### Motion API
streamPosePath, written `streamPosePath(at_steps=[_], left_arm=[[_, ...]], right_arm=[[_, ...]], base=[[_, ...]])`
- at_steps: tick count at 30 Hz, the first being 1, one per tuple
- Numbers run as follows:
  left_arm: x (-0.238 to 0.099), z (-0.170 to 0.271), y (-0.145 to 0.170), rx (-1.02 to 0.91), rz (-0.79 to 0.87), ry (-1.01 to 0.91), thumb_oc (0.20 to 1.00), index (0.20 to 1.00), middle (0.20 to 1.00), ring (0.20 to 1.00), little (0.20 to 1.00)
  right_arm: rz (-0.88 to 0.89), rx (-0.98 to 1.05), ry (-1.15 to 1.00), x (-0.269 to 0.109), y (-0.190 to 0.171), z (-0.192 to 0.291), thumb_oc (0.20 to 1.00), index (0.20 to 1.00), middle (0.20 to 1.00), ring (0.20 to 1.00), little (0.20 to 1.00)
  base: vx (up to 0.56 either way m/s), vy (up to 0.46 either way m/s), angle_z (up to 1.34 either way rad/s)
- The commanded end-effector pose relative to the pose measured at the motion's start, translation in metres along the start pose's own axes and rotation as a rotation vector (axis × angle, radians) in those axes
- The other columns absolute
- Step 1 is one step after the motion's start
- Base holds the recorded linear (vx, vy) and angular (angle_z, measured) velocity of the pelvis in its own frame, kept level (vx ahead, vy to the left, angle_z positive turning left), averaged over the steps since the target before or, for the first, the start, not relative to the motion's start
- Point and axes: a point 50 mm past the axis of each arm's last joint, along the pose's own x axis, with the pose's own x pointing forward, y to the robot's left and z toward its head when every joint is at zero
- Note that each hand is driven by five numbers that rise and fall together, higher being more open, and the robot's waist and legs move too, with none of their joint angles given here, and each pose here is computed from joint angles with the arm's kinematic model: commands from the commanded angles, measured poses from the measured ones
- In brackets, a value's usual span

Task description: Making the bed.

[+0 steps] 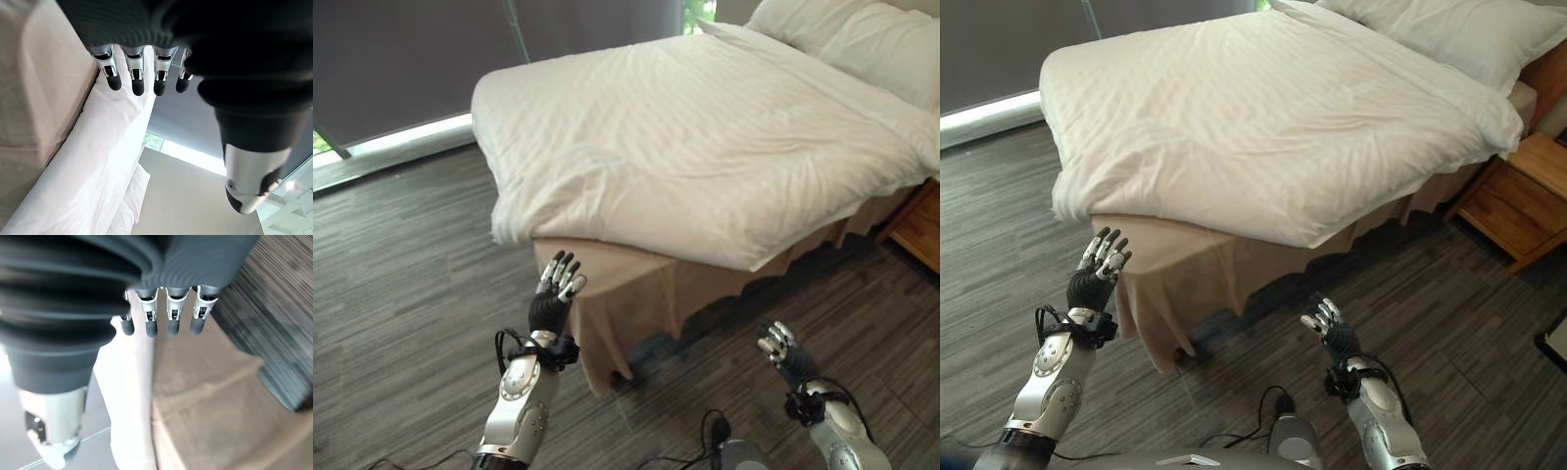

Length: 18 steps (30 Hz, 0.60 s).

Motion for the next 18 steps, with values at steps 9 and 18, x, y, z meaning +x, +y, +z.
streamPosePath(at_steps=[9,18], left_arm=[[0.007,0.025,0.002,0.018,-0.005,-0.133,1.000,1.000,1.000,1.000,1.000],[0.016,0.048,0.010,0.178,-0.014,-0.201,1.000,1.000,1.000,1.000,1.000]], right_arm=[[0.056,-0.066,-0.073,0.006,-0.001,0.020,1.000,1.000,1.000,1.000,1.000],[0.007,-0.068,-0.057,-0.009,-0.014,0.012,1.000,1.000,1.000,1.000,1.000]], base=[[0.04,-0.076,-0.33],[0.13,0.084,-0.31]])
